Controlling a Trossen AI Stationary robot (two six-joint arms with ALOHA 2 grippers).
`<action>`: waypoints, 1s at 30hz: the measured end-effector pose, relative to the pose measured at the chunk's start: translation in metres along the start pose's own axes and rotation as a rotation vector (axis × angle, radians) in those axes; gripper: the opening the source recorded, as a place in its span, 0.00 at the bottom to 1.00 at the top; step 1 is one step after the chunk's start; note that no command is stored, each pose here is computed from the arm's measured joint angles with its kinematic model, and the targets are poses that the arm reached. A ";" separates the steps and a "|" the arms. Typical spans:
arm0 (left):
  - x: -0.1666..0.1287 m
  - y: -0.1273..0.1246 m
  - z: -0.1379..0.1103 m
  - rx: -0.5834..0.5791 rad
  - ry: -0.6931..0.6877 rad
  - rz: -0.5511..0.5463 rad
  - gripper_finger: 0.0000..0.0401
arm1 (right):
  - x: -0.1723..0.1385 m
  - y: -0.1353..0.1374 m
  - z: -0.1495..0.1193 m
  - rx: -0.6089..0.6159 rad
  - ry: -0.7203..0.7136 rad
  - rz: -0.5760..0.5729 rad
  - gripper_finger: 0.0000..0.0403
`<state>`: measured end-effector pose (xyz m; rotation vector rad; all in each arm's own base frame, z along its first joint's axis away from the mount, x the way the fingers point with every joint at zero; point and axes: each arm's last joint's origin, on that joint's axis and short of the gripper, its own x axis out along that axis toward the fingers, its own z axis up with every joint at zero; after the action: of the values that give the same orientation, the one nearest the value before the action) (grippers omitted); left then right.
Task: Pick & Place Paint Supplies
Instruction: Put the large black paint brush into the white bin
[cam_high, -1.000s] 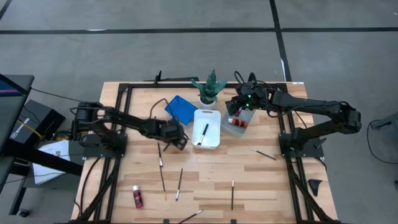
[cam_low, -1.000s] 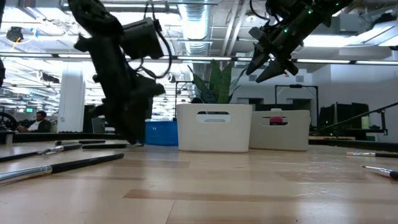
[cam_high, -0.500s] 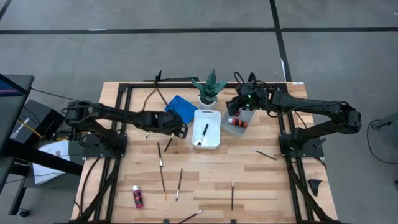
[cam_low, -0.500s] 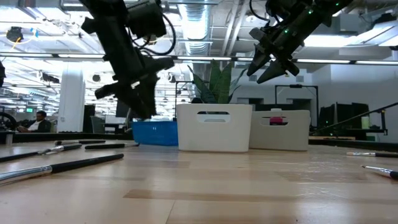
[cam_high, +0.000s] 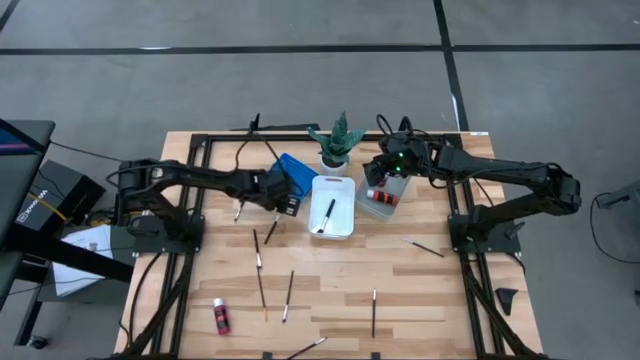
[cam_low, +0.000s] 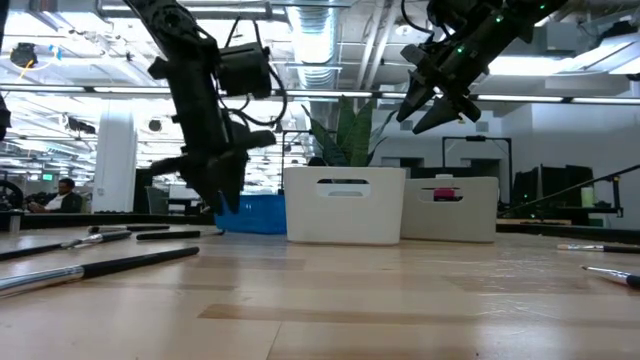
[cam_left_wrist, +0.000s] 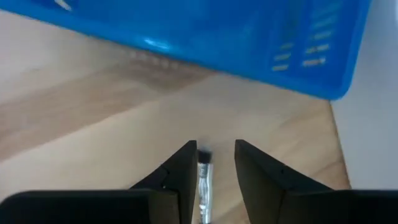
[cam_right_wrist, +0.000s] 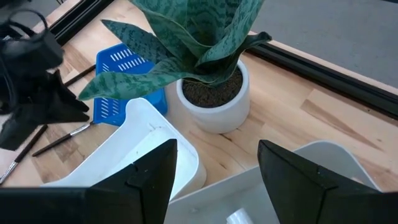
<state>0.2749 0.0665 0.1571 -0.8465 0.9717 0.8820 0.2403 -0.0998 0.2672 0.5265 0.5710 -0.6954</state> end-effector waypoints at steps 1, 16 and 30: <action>0.003 0.000 -0.002 0.006 0.012 0.014 0.25 | 0.000 0.000 0.000 0.000 -0.001 0.000 0.55; 0.017 -0.006 -0.010 0.038 -0.011 0.054 0.25 | 0.000 0.000 -0.001 -0.013 0.009 -0.002 0.55; 0.017 -0.006 -0.010 0.038 -0.032 0.068 0.25 | 0.000 0.000 -0.001 -0.020 0.013 0.001 0.55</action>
<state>0.2820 0.0596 0.1396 -0.7682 0.9908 0.9297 0.2398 -0.0994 0.2663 0.5127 0.5898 -0.6852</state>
